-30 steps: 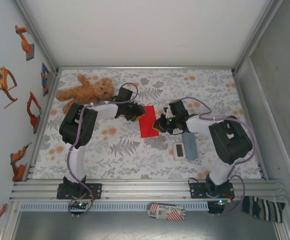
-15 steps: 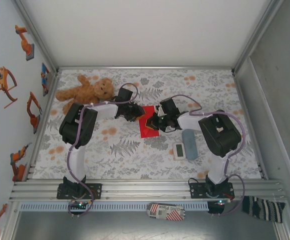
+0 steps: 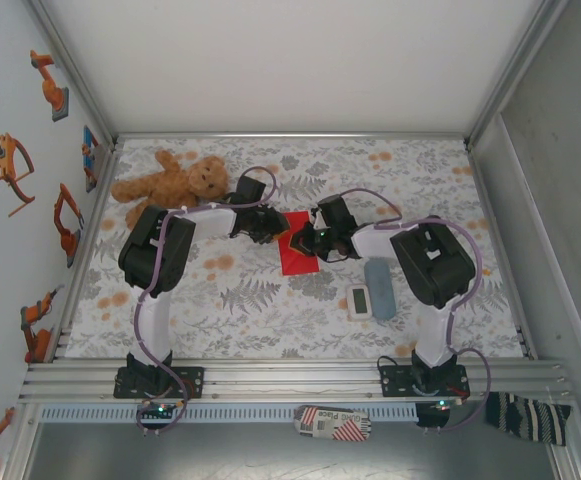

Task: Fold a paper plane with a square sheet of paper (pick it up from the middle)
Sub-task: Fold the triangle a second time at the center of the table.

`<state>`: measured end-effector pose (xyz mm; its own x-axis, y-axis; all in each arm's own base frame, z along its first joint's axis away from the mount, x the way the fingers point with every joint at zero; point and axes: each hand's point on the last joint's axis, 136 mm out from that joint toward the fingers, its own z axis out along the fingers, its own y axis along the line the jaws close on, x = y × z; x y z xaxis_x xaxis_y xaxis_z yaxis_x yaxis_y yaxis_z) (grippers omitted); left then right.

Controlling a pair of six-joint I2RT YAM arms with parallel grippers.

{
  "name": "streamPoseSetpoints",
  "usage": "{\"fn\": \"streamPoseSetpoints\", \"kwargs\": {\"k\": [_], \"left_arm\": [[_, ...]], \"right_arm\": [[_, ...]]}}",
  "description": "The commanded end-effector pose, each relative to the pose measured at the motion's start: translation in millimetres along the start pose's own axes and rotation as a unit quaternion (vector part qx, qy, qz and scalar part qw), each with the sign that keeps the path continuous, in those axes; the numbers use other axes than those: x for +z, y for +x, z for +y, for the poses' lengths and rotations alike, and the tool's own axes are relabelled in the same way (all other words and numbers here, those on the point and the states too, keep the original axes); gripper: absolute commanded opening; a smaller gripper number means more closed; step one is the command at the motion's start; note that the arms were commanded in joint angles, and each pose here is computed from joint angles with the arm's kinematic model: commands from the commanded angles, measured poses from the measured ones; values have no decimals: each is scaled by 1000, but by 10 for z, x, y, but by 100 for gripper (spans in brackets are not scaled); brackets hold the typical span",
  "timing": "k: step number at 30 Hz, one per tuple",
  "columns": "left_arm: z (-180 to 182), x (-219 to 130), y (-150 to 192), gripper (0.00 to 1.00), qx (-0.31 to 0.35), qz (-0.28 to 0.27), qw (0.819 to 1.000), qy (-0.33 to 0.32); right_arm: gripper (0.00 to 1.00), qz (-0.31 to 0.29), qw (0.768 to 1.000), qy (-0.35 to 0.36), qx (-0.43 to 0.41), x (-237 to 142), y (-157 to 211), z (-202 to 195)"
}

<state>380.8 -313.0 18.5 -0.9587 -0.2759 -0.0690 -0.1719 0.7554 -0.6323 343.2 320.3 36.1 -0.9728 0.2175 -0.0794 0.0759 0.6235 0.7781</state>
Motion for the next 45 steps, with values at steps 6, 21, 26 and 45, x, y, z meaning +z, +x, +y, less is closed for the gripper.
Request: {"fn": "streamPoseSetpoints", "kwargs": {"k": [6,21,26,45], "left_arm": [[500,89,172,25,-27,25,996,-76],[494,87,179,23,-27,27,996,-75],[504,85,181,21,-28,27,996,-76],[505,90,181,21,-28,27,996,-77]], "right_arm": [[0,-15,1000,-2,1,63,-85,22],[0,10,1000,-3,-21,87,-1,11],[0,14,1000,-9,-23,98,15,26],[0,8,1000,-8,-19,116,-29,28]]}}
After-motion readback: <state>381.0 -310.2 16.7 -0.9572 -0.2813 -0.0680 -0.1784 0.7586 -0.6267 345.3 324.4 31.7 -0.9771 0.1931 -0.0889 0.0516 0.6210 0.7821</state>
